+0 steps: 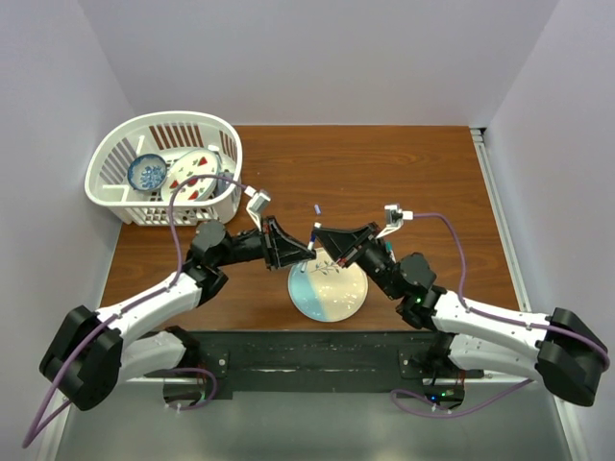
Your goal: Insert the pens into the pen caps
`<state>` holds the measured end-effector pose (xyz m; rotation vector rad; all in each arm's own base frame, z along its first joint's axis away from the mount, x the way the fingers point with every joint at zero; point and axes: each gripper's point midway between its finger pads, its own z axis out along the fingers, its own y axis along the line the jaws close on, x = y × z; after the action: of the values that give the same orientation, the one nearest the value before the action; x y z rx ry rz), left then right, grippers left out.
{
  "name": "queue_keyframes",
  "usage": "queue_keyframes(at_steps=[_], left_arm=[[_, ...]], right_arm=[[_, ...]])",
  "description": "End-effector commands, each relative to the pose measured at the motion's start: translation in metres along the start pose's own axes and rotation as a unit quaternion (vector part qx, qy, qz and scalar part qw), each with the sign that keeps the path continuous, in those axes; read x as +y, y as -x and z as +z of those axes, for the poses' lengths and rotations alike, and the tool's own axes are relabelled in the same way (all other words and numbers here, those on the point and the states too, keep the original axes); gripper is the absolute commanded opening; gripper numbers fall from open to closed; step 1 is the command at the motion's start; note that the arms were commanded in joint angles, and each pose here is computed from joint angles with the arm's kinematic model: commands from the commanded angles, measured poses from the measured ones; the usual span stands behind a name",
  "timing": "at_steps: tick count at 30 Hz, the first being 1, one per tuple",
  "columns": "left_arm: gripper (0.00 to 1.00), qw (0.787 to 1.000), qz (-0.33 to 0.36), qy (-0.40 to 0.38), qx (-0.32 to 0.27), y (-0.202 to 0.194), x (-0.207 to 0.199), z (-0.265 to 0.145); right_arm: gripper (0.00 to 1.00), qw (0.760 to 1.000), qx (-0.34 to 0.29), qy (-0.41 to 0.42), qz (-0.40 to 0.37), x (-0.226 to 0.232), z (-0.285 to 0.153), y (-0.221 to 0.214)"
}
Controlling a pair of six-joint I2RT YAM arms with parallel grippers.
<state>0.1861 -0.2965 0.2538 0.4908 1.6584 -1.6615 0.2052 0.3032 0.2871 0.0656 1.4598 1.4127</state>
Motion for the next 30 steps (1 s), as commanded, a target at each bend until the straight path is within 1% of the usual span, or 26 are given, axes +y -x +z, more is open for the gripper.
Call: queue_keyframes(at_steps=[1, 5, 8, 11, 13, 14, 15, 16, 17, 18, 19, 21, 22, 24, 25, 27, 28, 30], left_arm=[[0.00, 0.981, 0.114, 0.048, -0.150, 0.102, 0.003, 0.009], [0.00, 0.978, 0.116, 0.069, -0.158, 0.115, 0.018, 0.009], [0.00, 0.976, 0.130, 0.074, -0.161, 0.125, 0.020, 0.010], [0.00, 0.974, 0.141, 0.087, -0.153, 0.127, 0.026, 0.012], [0.00, 0.975, 0.148, 0.083, -0.144, 0.125, 0.024, 0.012], [0.00, 0.976, 0.147, 0.084, -0.139, 0.121, 0.024, 0.011], [0.00, 0.977, 0.142, 0.089, -0.129, 0.116, 0.027, 0.010], [0.03, 0.978, 0.144, 0.083, -0.123, 0.113, 0.022, 0.008], [0.20, 0.980, 0.141, 0.084, -0.114, 0.107, 0.023, 0.006], [0.26, 0.981, 0.139, 0.085, -0.105, 0.102, 0.023, 0.005], [0.36, 0.982, 0.143, 0.074, -0.096, 0.097, 0.015, 0.002], [0.45, 0.985, 0.135, 0.075, -0.078, 0.084, 0.016, -0.003], [0.52, 0.985, 0.138, 0.069, -0.074, 0.081, 0.008, -0.007], [0.58, 0.987, 0.129, 0.075, -0.056, 0.067, 0.010, -0.013], [0.62, 0.987, 0.133, 0.067, -0.051, 0.064, 0.003, -0.016], [0.67, 0.988, 0.129, 0.075, -0.028, 0.050, 0.005, -0.023], [0.73, 0.988, 0.133, 0.076, -0.026, 0.048, 0.001, -0.026], [0.76, 0.987, 0.131, 0.090, -0.003, 0.036, 0.006, -0.032]], right_arm=[[0.00, 0.974, 0.225, -0.006, 0.003, -0.016, -0.052, -0.118], [0.00, 0.967, 0.256, -0.014, 0.007, -0.014, -0.062, -0.140], [0.00, 0.964, 0.266, -0.024, 0.007, -0.018, -0.067, -0.153], [0.00, 0.961, 0.274, -0.026, 0.012, -0.018, -0.068, -0.160], [0.00, 0.966, 0.255, -0.034, 0.012, -0.017, -0.060, -0.152], [0.00, 0.968, 0.248, -0.049, 0.005, -0.019, -0.060, -0.145], [0.00, 0.972, 0.225, -0.072, -0.006, -0.024, -0.054, -0.135], [0.00, 0.977, 0.200, -0.075, -0.015, -0.014, -0.043, -0.118], [0.00, 0.974, 0.200, -0.102, -0.037, -0.022, -0.043, -0.112], [0.00, 0.977, 0.173, -0.104, -0.062, -0.017, -0.038, -0.094], [0.00, 0.981, 0.136, -0.113, -0.074, -0.007, -0.025, -0.071], [0.00, 0.978, 0.115, -0.131, -0.113, -0.009, -0.018, -0.047], [0.00, 0.980, 0.094, -0.129, -0.118, 0.004, -0.007, -0.028], [0.00, 0.971, 0.092, -0.157, -0.154, -0.008, 0.001, -0.011], [0.00, 0.972, 0.084, -0.154, -0.158, 0.000, 0.010, 0.002], [0.00, 0.963, 0.088, -0.180, -0.181, -0.016, 0.015, 0.019], [0.00, 0.961, 0.087, -0.184, -0.187, -0.016, 0.022, 0.027], [0.00, 0.949, 0.104, -0.211, -0.209, -0.036, 0.023, 0.037]])
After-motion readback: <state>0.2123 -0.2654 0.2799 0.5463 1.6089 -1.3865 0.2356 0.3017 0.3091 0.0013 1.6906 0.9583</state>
